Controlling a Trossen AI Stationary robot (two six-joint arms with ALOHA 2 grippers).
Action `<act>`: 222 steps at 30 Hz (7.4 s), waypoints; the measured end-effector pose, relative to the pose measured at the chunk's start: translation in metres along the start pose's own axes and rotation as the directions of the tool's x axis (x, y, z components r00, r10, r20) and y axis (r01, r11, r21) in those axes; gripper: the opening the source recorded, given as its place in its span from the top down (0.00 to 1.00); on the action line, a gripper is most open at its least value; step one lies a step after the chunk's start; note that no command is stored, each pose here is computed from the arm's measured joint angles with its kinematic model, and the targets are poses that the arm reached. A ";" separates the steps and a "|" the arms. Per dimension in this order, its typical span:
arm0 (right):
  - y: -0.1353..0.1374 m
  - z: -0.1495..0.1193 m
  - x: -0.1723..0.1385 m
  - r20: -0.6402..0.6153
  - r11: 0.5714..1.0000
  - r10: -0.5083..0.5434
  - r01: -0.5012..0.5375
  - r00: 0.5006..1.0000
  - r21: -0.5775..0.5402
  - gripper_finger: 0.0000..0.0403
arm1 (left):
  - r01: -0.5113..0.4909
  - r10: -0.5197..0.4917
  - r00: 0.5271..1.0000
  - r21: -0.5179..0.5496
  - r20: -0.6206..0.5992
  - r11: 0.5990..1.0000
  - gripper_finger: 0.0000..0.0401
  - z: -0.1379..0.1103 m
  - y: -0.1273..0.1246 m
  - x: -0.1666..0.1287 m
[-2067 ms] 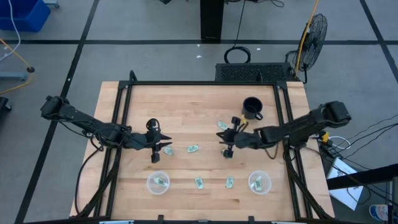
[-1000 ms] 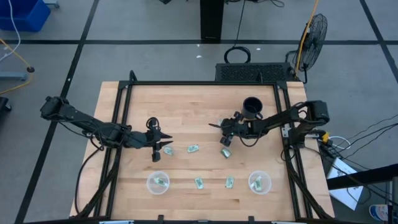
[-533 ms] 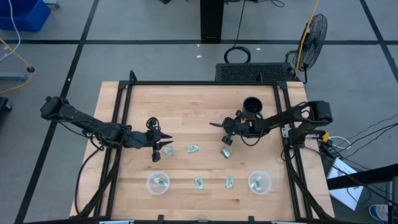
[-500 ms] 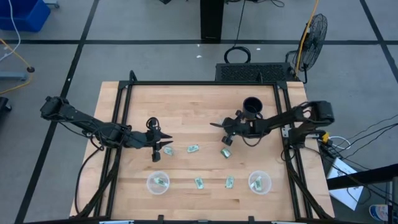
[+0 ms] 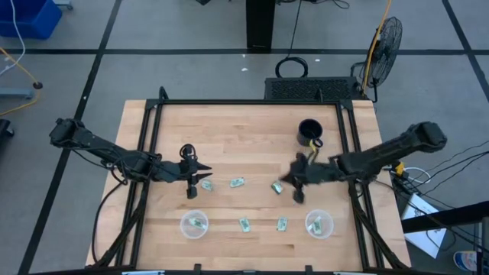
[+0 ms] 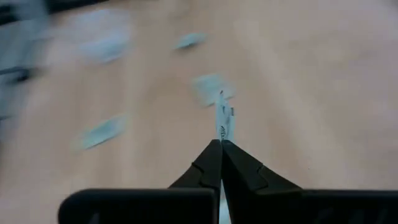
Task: Pick and place Stevia / Truvia into bins
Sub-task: Put the stevia packet into the right transparent container, then put the stevia packet into the left transparent container, then put the truvia packet into the right transparent container
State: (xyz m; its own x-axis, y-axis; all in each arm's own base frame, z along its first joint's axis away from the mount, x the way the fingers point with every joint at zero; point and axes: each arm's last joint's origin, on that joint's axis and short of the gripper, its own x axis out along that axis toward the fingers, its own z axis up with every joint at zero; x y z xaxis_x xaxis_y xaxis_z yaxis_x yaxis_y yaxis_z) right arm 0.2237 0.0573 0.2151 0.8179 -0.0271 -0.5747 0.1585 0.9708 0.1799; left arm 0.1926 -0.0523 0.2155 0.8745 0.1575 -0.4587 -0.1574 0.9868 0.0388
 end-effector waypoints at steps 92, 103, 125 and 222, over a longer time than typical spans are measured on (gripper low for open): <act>0.026 -0.011 -0.006 0.135 0.968 -0.171 0.192 0.976 -0.162 0.80 | 0.064 -0.036 0.865 0.038 -0.500 0.997 0.54 -0.077 0.007 0.067; 0.016 -0.003 -0.002 0.159 0.950 -0.207 0.237 0.965 -0.204 0.80 | 0.071 -0.029 0.856 0.061 -0.516 0.996 0.81 -0.080 0.011 0.072; 0.015 -0.003 -0.002 0.152 0.948 -0.211 0.240 0.966 -0.210 0.80 | 0.283 -0.260 0.841 -0.025 -0.475 0.959 0.98 0.018 -0.027 0.017; -0.020 -0.049 0.076 -0.307 0.987 -0.158 0.158 0.938 -0.028 0.98 | 0.053 0.001 0.917 0.123 -0.400 0.991 0.73 0.050 -0.018 0.046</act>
State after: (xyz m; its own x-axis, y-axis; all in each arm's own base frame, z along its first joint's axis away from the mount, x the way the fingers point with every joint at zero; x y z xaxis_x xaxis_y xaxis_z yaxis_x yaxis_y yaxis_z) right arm 0.2557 0.0469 0.1288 0.5727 -0.1061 -0.8128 0.2700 0.9607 0.0648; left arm 0.2589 -0.0608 0.2380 0.6181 0.1301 -0.7753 -0.0535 0.9909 0.1237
